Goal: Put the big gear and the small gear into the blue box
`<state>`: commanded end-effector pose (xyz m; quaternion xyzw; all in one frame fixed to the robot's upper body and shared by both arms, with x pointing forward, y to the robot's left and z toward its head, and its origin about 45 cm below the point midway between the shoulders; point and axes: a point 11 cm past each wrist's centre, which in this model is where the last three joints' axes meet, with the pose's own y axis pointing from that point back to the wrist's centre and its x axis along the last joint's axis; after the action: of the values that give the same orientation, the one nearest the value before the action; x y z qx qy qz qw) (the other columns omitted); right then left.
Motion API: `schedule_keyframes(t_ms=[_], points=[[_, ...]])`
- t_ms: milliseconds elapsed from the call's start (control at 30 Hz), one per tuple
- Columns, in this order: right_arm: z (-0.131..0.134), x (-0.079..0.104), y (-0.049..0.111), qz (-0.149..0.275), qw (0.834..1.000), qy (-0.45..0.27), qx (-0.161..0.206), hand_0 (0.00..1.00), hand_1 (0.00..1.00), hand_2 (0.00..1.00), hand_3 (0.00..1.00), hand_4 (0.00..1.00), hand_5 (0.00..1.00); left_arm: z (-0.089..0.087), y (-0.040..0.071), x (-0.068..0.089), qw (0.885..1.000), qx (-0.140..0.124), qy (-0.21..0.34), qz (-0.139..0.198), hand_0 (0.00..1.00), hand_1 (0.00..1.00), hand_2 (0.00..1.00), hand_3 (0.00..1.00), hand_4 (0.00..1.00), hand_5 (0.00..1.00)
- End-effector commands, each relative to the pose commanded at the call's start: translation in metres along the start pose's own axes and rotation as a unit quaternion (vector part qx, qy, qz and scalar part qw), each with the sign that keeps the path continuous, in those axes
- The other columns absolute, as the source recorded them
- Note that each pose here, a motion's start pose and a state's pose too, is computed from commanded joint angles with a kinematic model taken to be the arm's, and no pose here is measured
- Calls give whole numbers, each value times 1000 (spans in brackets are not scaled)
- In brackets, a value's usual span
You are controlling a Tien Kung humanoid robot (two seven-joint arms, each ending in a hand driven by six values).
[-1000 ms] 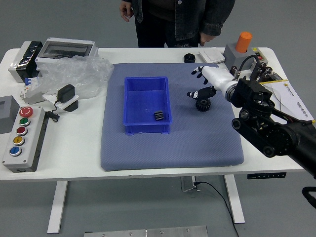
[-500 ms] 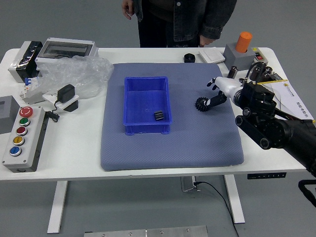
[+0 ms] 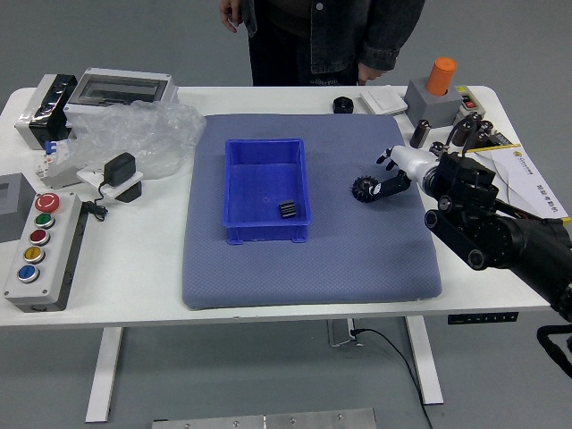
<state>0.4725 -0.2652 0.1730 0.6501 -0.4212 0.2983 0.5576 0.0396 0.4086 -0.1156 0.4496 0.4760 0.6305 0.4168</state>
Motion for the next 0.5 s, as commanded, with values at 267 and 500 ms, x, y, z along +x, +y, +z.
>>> schedule_keyframes(t_ms=[267, 500], points=[[-21, 22, 11, 14, 1000, -9, 18, 706, 646, 764, 830, 796, 356, 0, 0, 2, 1000, 0, 0, 1, 734, 683, 723, 721, 451, 11], [-26, 11, 13, 2, 1000, -11, 21, 706, 648, 765, 830, 796, 353, 0, 0, 1, 1000, -1, 0, 1, 734, 683, 723, 722, 452, 11]])
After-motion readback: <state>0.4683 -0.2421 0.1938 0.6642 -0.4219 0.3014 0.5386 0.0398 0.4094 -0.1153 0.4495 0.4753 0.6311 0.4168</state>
